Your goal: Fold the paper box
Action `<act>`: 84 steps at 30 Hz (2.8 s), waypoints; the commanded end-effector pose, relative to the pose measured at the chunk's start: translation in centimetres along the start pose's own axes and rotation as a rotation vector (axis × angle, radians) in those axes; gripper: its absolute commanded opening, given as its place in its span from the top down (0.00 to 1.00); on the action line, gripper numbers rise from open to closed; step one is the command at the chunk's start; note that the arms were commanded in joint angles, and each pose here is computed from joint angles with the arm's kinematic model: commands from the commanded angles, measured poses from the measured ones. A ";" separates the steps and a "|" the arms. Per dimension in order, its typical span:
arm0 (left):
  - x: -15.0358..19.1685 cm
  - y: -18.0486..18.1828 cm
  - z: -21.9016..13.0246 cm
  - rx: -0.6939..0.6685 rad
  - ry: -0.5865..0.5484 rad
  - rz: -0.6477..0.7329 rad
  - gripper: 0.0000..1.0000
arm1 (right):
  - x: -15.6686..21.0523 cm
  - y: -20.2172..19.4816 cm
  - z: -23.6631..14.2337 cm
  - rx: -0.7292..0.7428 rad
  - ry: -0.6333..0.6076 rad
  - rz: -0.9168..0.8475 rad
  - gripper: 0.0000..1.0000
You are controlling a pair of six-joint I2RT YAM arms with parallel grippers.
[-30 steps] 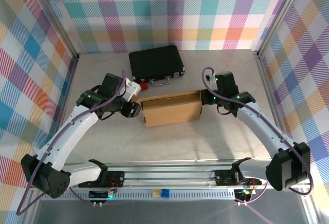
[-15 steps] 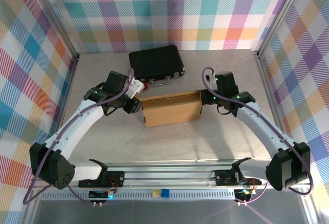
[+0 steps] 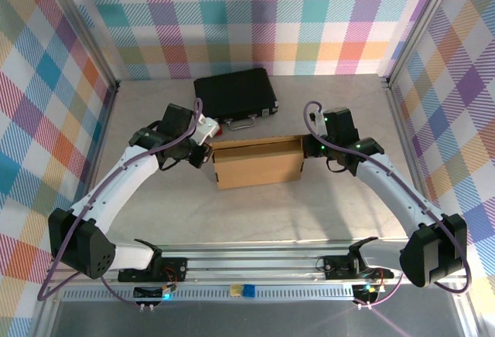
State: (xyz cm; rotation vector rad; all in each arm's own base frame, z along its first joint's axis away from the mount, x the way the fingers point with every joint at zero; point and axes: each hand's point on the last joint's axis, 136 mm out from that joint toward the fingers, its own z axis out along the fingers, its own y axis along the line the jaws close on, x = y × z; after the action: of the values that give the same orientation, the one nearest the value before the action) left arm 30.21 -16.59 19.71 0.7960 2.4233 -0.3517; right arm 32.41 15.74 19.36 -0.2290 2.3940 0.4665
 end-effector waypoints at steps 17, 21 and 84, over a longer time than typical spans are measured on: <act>-1.8 -2.1 0.2 0.160 0.035 -0.359 1.00 | 1.8 0.2 0.1 0.004 0.072 -0.006 1.00; -1.7 -1.9 -0.2 0.136 0.017 -0.377 1.00 | 1.9 0.3 0.2 0.002 0.074 -0.005 1.00; 1.1 -4.2 0.4 0.036 -0.165 -0.550 0.46 | 4.3 0.3 0.9 0.018 -0.071 -0.149 1.00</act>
State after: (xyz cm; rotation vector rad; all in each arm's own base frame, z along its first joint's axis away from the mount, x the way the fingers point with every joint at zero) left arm 28.61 -19.56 18.83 0.1388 2.3937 -0.5850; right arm 30.92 16.09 18.74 -0.3151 2.1970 0.3885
